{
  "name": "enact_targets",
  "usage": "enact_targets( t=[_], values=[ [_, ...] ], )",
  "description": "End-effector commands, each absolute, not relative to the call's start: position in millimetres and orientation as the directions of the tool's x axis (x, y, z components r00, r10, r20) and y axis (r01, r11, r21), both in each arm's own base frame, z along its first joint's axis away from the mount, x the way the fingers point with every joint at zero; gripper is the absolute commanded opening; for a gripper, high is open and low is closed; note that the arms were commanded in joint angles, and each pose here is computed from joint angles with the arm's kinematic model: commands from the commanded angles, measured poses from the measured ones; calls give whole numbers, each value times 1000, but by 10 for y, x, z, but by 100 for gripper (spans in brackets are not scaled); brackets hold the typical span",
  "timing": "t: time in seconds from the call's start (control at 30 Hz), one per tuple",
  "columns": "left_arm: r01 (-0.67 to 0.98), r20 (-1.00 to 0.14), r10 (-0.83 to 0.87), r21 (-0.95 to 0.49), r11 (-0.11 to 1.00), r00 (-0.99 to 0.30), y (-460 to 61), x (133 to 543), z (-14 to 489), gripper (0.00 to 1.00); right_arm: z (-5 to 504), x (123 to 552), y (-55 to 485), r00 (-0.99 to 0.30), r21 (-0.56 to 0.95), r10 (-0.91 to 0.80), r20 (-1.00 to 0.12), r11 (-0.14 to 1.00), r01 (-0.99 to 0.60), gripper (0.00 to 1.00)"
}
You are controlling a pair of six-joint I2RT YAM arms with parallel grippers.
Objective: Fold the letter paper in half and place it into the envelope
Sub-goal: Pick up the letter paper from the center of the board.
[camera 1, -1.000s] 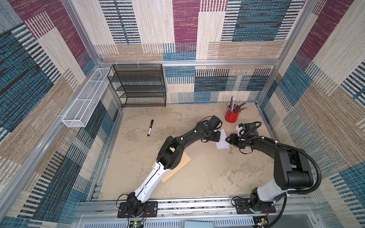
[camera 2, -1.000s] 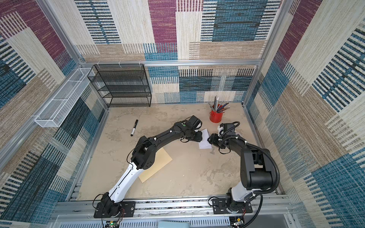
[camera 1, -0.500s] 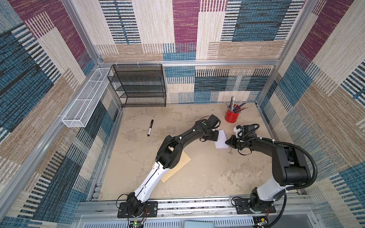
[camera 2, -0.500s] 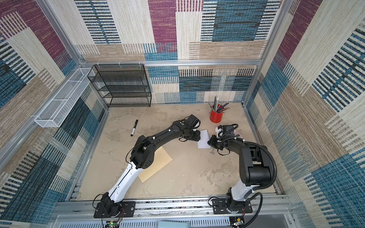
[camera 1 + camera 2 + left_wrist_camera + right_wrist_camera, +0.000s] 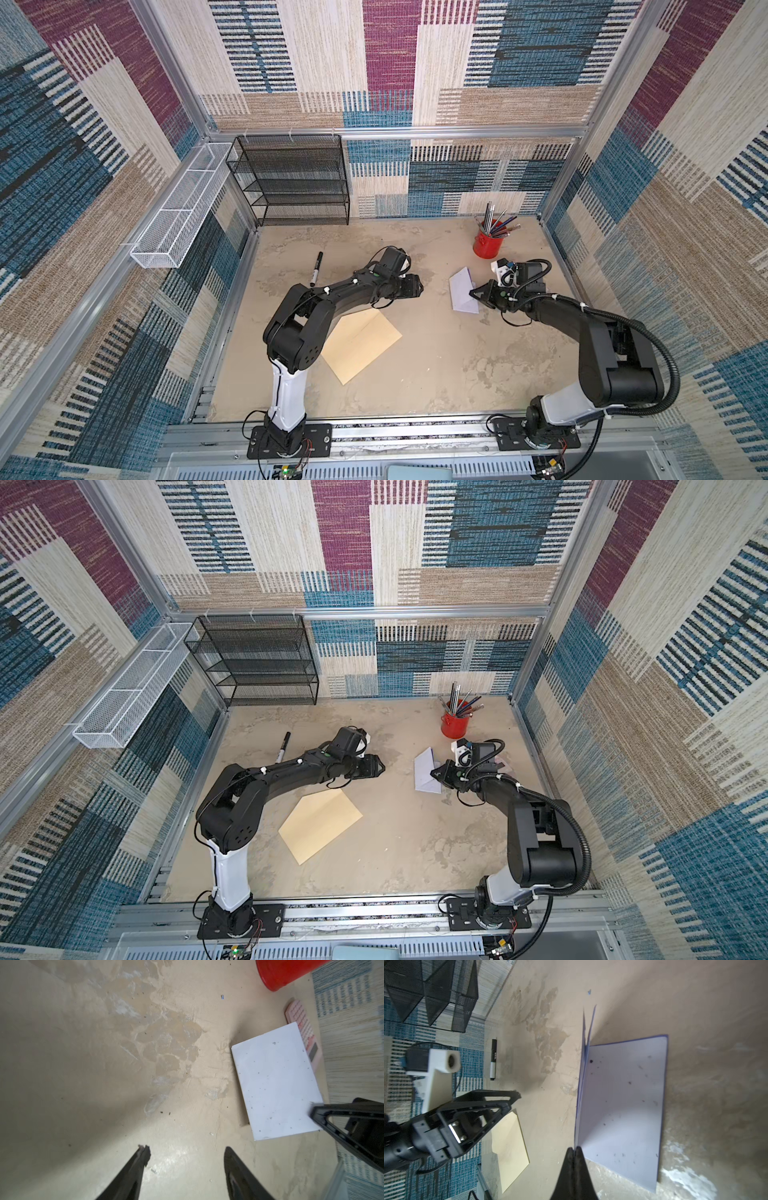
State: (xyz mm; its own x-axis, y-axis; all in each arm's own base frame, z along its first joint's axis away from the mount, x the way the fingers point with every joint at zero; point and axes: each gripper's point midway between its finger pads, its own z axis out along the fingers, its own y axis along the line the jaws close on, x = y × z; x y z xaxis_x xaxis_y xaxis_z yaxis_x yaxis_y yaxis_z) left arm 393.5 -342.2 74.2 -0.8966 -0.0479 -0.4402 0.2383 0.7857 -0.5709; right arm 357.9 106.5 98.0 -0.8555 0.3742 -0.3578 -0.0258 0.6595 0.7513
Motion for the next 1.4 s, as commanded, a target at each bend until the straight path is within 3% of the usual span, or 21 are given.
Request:
enact_targets(
  t=[0.0, 0.27, 0.67, 1.07, 1.37],
  values=[
    [297, -481, -136, -714, 634, -866, -3677, 4030, 1096, 63, 1218, 3531, 1189, -853, 804, 369, -369, 587, -95, 0],
    [260, -411, -208, -820, 510, -888, -3819, 4020, 1105, 64, 1587, 3400, 1361, -835, 809, 336, -435, 553, -199, 0],
    [225, -326, -257, -907, 355, -910, -3914, 3942, 1139, 65, 1744, 3311, 1612, -830, 814, 293, -475, 504, -288, 0],
    [206, -272, -267, -946, 250, -925, -3965, 3846, 1222, 68, 1874, 3232, 1791, -831, 835, 274, -484, 431, -344, 0],
    [209, -276, -276, -946, 248, -921, -3916, 3810, 1227, 72, 2082, 3163, 1829, -819, 837, 276, -504, 389, -384, 0]
  ],
)
